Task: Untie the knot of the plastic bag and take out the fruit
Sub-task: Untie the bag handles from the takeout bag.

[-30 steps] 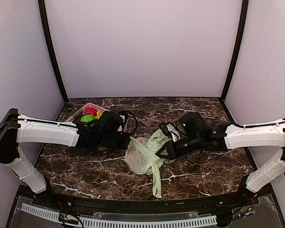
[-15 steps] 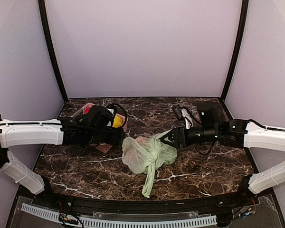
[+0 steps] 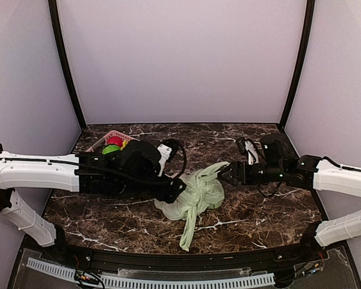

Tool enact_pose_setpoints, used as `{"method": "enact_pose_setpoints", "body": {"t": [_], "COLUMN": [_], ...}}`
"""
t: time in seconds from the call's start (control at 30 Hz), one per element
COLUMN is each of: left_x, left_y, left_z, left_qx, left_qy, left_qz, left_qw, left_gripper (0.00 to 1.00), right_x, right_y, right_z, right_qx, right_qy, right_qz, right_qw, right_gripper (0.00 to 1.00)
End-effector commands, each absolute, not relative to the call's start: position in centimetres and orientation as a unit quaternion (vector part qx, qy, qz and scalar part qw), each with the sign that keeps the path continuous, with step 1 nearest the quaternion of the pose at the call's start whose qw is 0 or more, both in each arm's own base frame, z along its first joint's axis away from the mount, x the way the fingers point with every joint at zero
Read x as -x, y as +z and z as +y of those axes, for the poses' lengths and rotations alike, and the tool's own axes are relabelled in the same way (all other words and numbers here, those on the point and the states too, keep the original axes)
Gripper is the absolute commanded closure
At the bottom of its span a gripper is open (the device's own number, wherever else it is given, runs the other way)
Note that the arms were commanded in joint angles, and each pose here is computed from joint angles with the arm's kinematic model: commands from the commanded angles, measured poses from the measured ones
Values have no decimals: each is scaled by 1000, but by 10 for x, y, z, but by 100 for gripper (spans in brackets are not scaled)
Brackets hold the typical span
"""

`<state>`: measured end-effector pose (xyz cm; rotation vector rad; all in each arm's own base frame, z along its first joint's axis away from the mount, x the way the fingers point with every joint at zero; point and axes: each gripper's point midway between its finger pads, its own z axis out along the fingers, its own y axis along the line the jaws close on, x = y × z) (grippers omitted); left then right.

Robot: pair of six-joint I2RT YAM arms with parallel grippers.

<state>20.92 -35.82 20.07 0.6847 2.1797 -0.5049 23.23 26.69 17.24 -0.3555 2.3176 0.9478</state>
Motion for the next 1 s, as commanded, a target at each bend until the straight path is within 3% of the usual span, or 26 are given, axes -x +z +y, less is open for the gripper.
{"method": "enact_pose_setpoints", "body": {"t": [0.0,0.3,0.57,0.9,0.97], "left_x": [-193,-190,-200,-206,-202], "left_y": [188,172,153,143,137], "left_z": [-381,-400,-382,-366,-371], "left_qx": [-315,-345,-322,-251,-244], "left_qy": [-159,-119,-45,-14,-41], "left_qz": [857,857,880,906,910], "left_qw": [376,364,347,341,333], "left_gripper": [13,6,1,1,6], "right_x": [-235,-233,-236,-231,-230], "right_y": [165,163,163,161,161], "right_z": [264,261,263,265,263], "right_qx": [113,105,104,120,121], "right_qy": [359,358,360,363,363], "right_qz": [877,878,877,876,875], "right_qw": [298,299,300,295,298], "right_gripper": [24,18,16,19,19]}}
